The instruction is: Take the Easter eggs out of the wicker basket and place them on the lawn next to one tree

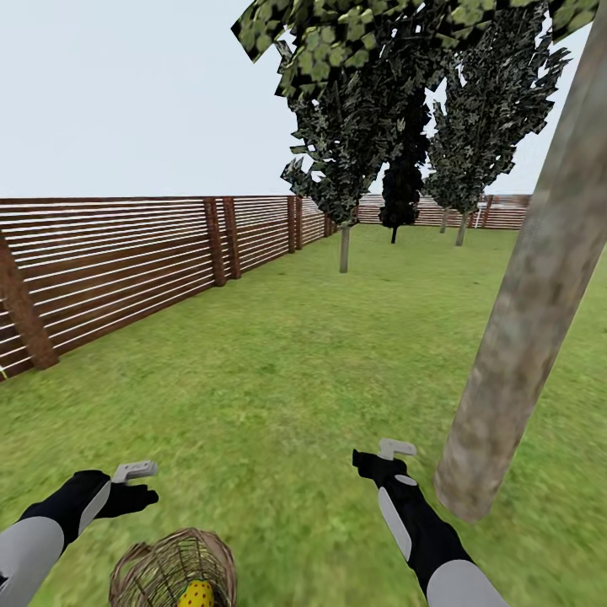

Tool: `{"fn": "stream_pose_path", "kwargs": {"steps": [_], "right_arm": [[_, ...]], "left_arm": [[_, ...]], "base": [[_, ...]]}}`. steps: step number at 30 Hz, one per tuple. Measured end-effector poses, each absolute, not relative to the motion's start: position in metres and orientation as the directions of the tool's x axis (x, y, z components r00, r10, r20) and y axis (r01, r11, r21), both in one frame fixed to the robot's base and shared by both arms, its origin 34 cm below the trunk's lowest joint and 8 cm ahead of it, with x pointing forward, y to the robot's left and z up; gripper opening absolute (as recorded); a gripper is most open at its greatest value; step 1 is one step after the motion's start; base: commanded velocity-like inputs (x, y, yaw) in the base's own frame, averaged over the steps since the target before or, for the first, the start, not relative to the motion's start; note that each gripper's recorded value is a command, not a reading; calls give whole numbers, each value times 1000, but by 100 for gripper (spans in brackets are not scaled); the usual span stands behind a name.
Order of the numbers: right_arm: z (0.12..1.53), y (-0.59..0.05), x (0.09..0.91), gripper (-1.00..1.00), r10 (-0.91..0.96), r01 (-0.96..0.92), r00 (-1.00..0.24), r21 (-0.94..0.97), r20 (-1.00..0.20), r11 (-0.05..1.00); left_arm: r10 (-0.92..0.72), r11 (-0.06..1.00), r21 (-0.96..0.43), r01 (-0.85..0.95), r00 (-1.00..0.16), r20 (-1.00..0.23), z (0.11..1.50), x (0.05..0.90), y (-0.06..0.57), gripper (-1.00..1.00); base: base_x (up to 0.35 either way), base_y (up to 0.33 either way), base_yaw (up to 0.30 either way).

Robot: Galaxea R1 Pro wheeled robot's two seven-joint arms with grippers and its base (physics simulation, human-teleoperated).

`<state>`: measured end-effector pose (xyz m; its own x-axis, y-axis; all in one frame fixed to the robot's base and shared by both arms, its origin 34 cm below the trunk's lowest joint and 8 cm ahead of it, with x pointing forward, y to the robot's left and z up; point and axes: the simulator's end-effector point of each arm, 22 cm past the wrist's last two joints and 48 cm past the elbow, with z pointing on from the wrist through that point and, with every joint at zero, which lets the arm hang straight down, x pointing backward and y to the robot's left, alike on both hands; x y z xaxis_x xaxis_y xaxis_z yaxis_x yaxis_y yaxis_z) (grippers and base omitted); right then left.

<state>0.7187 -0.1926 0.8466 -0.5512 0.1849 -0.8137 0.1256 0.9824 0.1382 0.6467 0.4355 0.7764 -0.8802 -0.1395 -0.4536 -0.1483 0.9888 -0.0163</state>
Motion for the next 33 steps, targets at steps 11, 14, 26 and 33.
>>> {"fn": "stream_pose_path", "kwargs": {"steps": [11,14,26,33], "right_arm": [[833,-193,720,100,186,126,-552,139,-813,982],[829,-193,721,100,186,126,-551,139,-813,982],[812,-192,722,100,186,126,-549,139,-815,982],[800,-192,721,100,186,126,-553,139,-812,982]], "left_arm": [[-142,988,-19,-150,-880,-454,763,649,436,100],[-144,988,-19,-152,-881,-451,759,648,436,100],[-149,987,-16,-158,-885,-441,740,646,438,100],[-149,987,-15,-158,-885,-440,730,646,438,100]], "base": [[0,0,0],[0,0,0],[0,0,0],[0,0,122]]}}
